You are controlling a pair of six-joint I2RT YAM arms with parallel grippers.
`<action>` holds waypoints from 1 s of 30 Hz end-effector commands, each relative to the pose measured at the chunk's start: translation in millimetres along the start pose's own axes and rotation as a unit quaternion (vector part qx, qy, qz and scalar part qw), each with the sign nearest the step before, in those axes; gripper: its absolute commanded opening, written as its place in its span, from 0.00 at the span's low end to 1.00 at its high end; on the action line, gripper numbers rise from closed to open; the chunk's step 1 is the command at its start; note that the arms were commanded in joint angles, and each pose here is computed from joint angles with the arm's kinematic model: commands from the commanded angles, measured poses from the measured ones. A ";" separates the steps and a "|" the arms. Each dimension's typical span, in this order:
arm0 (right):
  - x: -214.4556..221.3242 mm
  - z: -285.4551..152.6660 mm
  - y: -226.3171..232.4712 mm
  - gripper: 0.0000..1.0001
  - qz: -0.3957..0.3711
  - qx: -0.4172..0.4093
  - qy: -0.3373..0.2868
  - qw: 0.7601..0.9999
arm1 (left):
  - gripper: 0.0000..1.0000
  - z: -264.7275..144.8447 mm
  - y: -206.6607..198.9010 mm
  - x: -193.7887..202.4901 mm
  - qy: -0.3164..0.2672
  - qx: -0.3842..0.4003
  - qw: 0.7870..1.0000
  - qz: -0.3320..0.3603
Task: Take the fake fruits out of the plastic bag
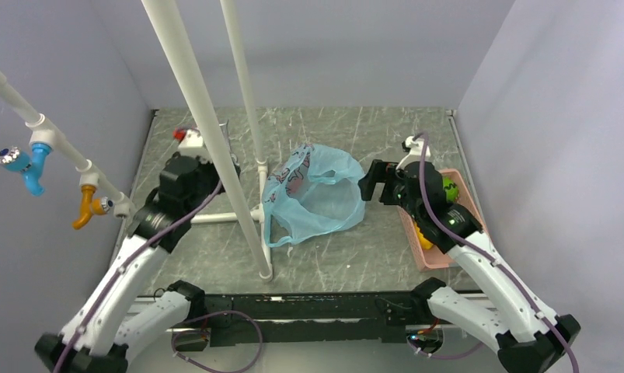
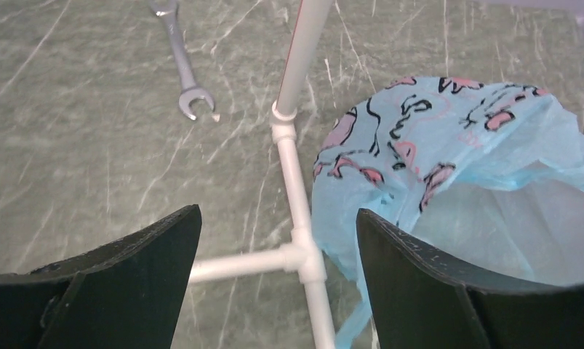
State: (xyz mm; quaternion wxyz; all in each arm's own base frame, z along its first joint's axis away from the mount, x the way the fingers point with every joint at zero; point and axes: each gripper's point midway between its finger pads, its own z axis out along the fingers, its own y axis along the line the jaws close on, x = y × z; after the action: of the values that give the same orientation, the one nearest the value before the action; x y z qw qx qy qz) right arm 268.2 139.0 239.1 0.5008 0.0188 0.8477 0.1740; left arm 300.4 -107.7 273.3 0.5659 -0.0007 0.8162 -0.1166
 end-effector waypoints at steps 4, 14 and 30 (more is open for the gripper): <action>-37.1 -49.4 5.7 1.00 -0.026 -0.025 -0.049 0.998 | 0.85 -87.8 7.7 3.9 -0.054 0.044 0.994 -0.082; -90.3 -136.3 -13.6 1.00 -0.015 -0.013 -0.177 0.984 | 0.86 -223.2 -9.3 -35.8 -0.184 0.179 0.962 -0.089; -107.7 -198.7 -33.8 1.00 0.020 -0.009 -0.259 0.966 | 0.87 -258.9 3.7 -46.4 -0.232 0.174 0.946 -0.145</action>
State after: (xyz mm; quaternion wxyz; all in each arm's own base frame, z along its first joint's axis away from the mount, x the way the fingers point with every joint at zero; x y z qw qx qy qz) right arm 162.2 38.3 406.4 0.6947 0.0718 0.6896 0.1916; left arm 78.3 -50.9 401.5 0.7115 -0.0279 0.6216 -0.3264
